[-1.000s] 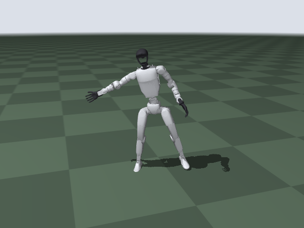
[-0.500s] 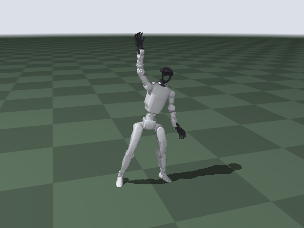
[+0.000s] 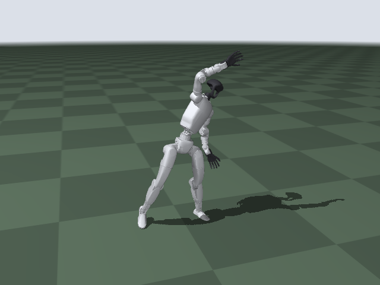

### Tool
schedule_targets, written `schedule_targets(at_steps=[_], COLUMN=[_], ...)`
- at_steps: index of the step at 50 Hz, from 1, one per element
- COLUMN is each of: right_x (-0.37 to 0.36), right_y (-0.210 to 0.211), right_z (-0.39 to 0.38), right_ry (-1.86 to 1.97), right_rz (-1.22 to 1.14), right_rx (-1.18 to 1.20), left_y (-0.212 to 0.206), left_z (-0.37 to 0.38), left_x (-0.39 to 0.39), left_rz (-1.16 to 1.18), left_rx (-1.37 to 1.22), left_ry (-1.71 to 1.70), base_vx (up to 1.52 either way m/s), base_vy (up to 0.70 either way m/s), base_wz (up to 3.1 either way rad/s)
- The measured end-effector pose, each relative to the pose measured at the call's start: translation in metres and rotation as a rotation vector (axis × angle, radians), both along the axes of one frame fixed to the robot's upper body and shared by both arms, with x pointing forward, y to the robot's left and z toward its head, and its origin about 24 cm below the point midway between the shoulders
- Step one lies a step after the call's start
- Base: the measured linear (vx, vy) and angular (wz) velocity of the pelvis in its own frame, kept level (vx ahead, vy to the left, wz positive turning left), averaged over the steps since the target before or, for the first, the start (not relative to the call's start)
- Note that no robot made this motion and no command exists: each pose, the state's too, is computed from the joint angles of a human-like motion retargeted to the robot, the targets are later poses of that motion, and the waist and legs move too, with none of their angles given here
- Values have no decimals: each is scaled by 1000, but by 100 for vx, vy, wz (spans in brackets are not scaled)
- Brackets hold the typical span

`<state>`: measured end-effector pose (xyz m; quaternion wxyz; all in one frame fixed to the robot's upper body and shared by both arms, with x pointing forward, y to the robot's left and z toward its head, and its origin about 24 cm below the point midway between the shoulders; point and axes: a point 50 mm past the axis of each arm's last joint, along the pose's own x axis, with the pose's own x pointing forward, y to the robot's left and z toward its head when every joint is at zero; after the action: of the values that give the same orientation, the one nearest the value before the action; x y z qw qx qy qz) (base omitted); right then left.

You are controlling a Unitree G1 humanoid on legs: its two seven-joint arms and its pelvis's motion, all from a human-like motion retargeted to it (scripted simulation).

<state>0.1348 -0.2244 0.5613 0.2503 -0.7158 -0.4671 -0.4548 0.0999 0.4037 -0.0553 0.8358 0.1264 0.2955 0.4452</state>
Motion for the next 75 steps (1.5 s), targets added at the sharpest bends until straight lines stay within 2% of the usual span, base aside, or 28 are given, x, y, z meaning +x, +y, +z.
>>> schedule_targets(at_steps=[9, 20, 25, 30, 31, 32, 33, 34, 39, 44, 49, 52, 54, 56, 58, 64, 71, 75], right_x=[-7, -45, -53, -53, -50, -41, -44, -54, -83, -131, -176, -198, -216, -149, -110, -93, -103, -101], right_y=[-22, -98, -139, -183, -193, -208, -220, -229, -281, -307, -314, -314, -318, -318, -315, -322, -327, -319], right_z=[7, 17, 5, -23, -32, -47, -58, -68, -140, -203, -250, -272, -324, -417, -428, -383, -296, -236], right_ry=[-37, -199, -301, -444, -439, -340, -399, -550, -818, -1115, -1333, -1421, -1504, -1473, -1411, -1296, -1153, -943], right_rz=[-8, 293, 436, 568, 538, 380, 450, 629, 736, 713, 655, 626, 565, 485, 488, 552, 639, 601], right_rx=[105, 547, 767, 1026, 1089, 1183, 1243, 1281, 1550, 1700, 1740, 1741, 1764, 1963, 2019, 1942, 1775, 1623], left_y=[-2, -17, -49, -102, -114, -124, -134, -144, -186, -216, -230, -232, -220, -162, -146, -137, -123, -111], left_z=[-12, -27, -47, -71, -76, -80, -82, -82, -85, -88, -93, -96, -96, -89, -85, -82, -75, -71], left_x=[-35, -46, -34, -20, -17, -16, -11, -4, 15, 15, 7, 0, -1, -18, -29, -29, -14, -14], left_rz=[55, 82, 86, 13, -16, -60, -96, -129, -314, -373, -353, -353, -377, -285, -229, -193, -166, -160], left_rx=[-12, -62, -168, -329, -364, -407, -435, -455, -566, -640, -671, -672, -621, -501, -475, -451, -403, -344], left_ry=[104, 123, 85, 80, 87, 104, 101, 87, 77, 93, 117, 143, 173, 197, 197, 181, 130, 139], base_vx=[-3, -3, -1, 3, 4, 4, 3, 3, 4, 5, 4, 2, 0, 0, -1, -4, -6, -4], base_vy=[-10, -33, -48, -31, -18, -15, -14, -12, -6, 4, 8, 6, 0, 0, 3, 13, 23, 37], base_wz=[-34, -78, -92, -88, -75, -70, -67, -63, -53, -36, -23, -18, 0, 0, 7, 44, 82, 75])
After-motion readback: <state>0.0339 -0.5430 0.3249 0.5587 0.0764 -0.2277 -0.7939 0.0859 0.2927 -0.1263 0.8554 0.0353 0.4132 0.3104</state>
